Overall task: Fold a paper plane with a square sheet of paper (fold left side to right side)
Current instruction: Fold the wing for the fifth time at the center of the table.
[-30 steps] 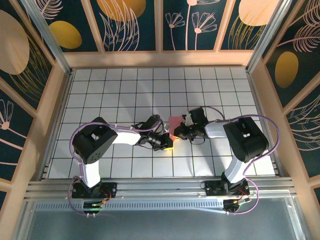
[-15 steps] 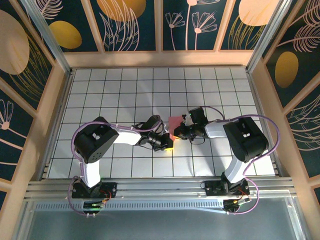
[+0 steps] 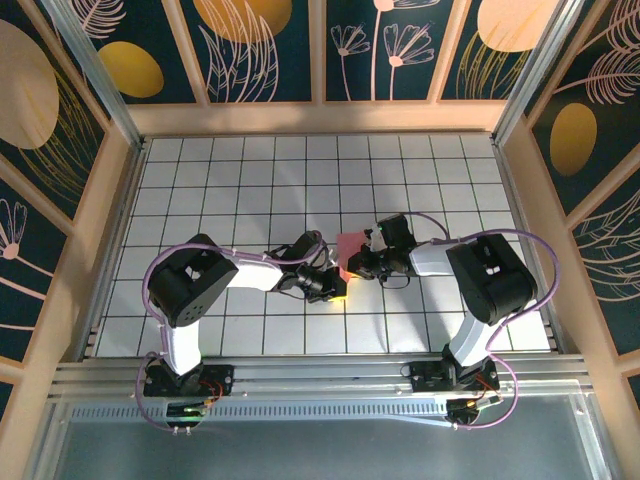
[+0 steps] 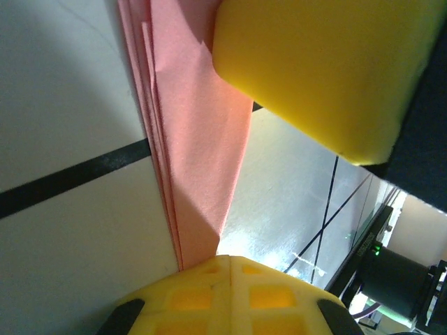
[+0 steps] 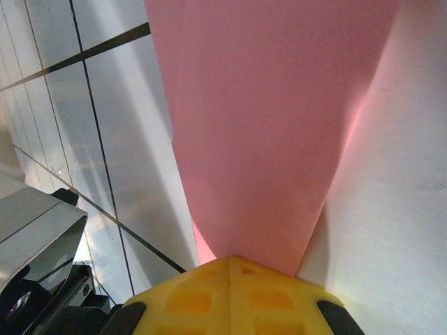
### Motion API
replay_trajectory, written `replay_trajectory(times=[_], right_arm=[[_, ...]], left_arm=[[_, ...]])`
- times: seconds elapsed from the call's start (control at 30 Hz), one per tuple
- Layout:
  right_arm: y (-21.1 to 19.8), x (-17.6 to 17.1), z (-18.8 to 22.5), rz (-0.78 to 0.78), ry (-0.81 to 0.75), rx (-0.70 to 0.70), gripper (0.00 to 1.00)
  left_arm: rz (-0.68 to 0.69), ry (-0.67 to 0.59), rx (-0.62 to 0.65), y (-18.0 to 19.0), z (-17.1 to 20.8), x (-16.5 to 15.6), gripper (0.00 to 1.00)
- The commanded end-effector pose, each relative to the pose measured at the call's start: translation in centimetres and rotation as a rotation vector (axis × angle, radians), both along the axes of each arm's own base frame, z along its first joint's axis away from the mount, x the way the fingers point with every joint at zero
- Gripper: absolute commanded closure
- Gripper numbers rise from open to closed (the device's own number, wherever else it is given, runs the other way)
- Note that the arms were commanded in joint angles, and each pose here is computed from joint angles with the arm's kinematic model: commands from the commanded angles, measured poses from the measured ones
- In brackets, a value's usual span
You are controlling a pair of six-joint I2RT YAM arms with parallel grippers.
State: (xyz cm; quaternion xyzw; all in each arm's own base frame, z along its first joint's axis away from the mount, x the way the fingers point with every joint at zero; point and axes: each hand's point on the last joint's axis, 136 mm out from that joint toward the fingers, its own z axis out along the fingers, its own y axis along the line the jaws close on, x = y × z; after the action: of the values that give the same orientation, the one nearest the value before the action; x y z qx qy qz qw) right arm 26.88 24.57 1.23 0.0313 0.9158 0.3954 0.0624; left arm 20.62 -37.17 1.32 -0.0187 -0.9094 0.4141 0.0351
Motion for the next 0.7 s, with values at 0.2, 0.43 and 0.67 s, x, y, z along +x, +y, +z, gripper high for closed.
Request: replay_trajectory(times=[0.2,0.43,0.67], right_arm=[[-4.0,-4.2,-6.3,-0.023,0.185,-0.247,1.0],[-3.9,-4.1,-6.3,-0.021,0.183,-0.245,1.0],[-3.9,-4.0,-6.3,-0.019,0.183,-0.248,1.0]], left_arm=[[-0.037,0.081,0.117,2.3,-2.6,-3.7,0.96],[-0.037,0.082,0.117,2.6,-2.3,-4.4,0.96],[-0.039,0.07,0.083,2.6,-1.1,-4.7,0.97]])
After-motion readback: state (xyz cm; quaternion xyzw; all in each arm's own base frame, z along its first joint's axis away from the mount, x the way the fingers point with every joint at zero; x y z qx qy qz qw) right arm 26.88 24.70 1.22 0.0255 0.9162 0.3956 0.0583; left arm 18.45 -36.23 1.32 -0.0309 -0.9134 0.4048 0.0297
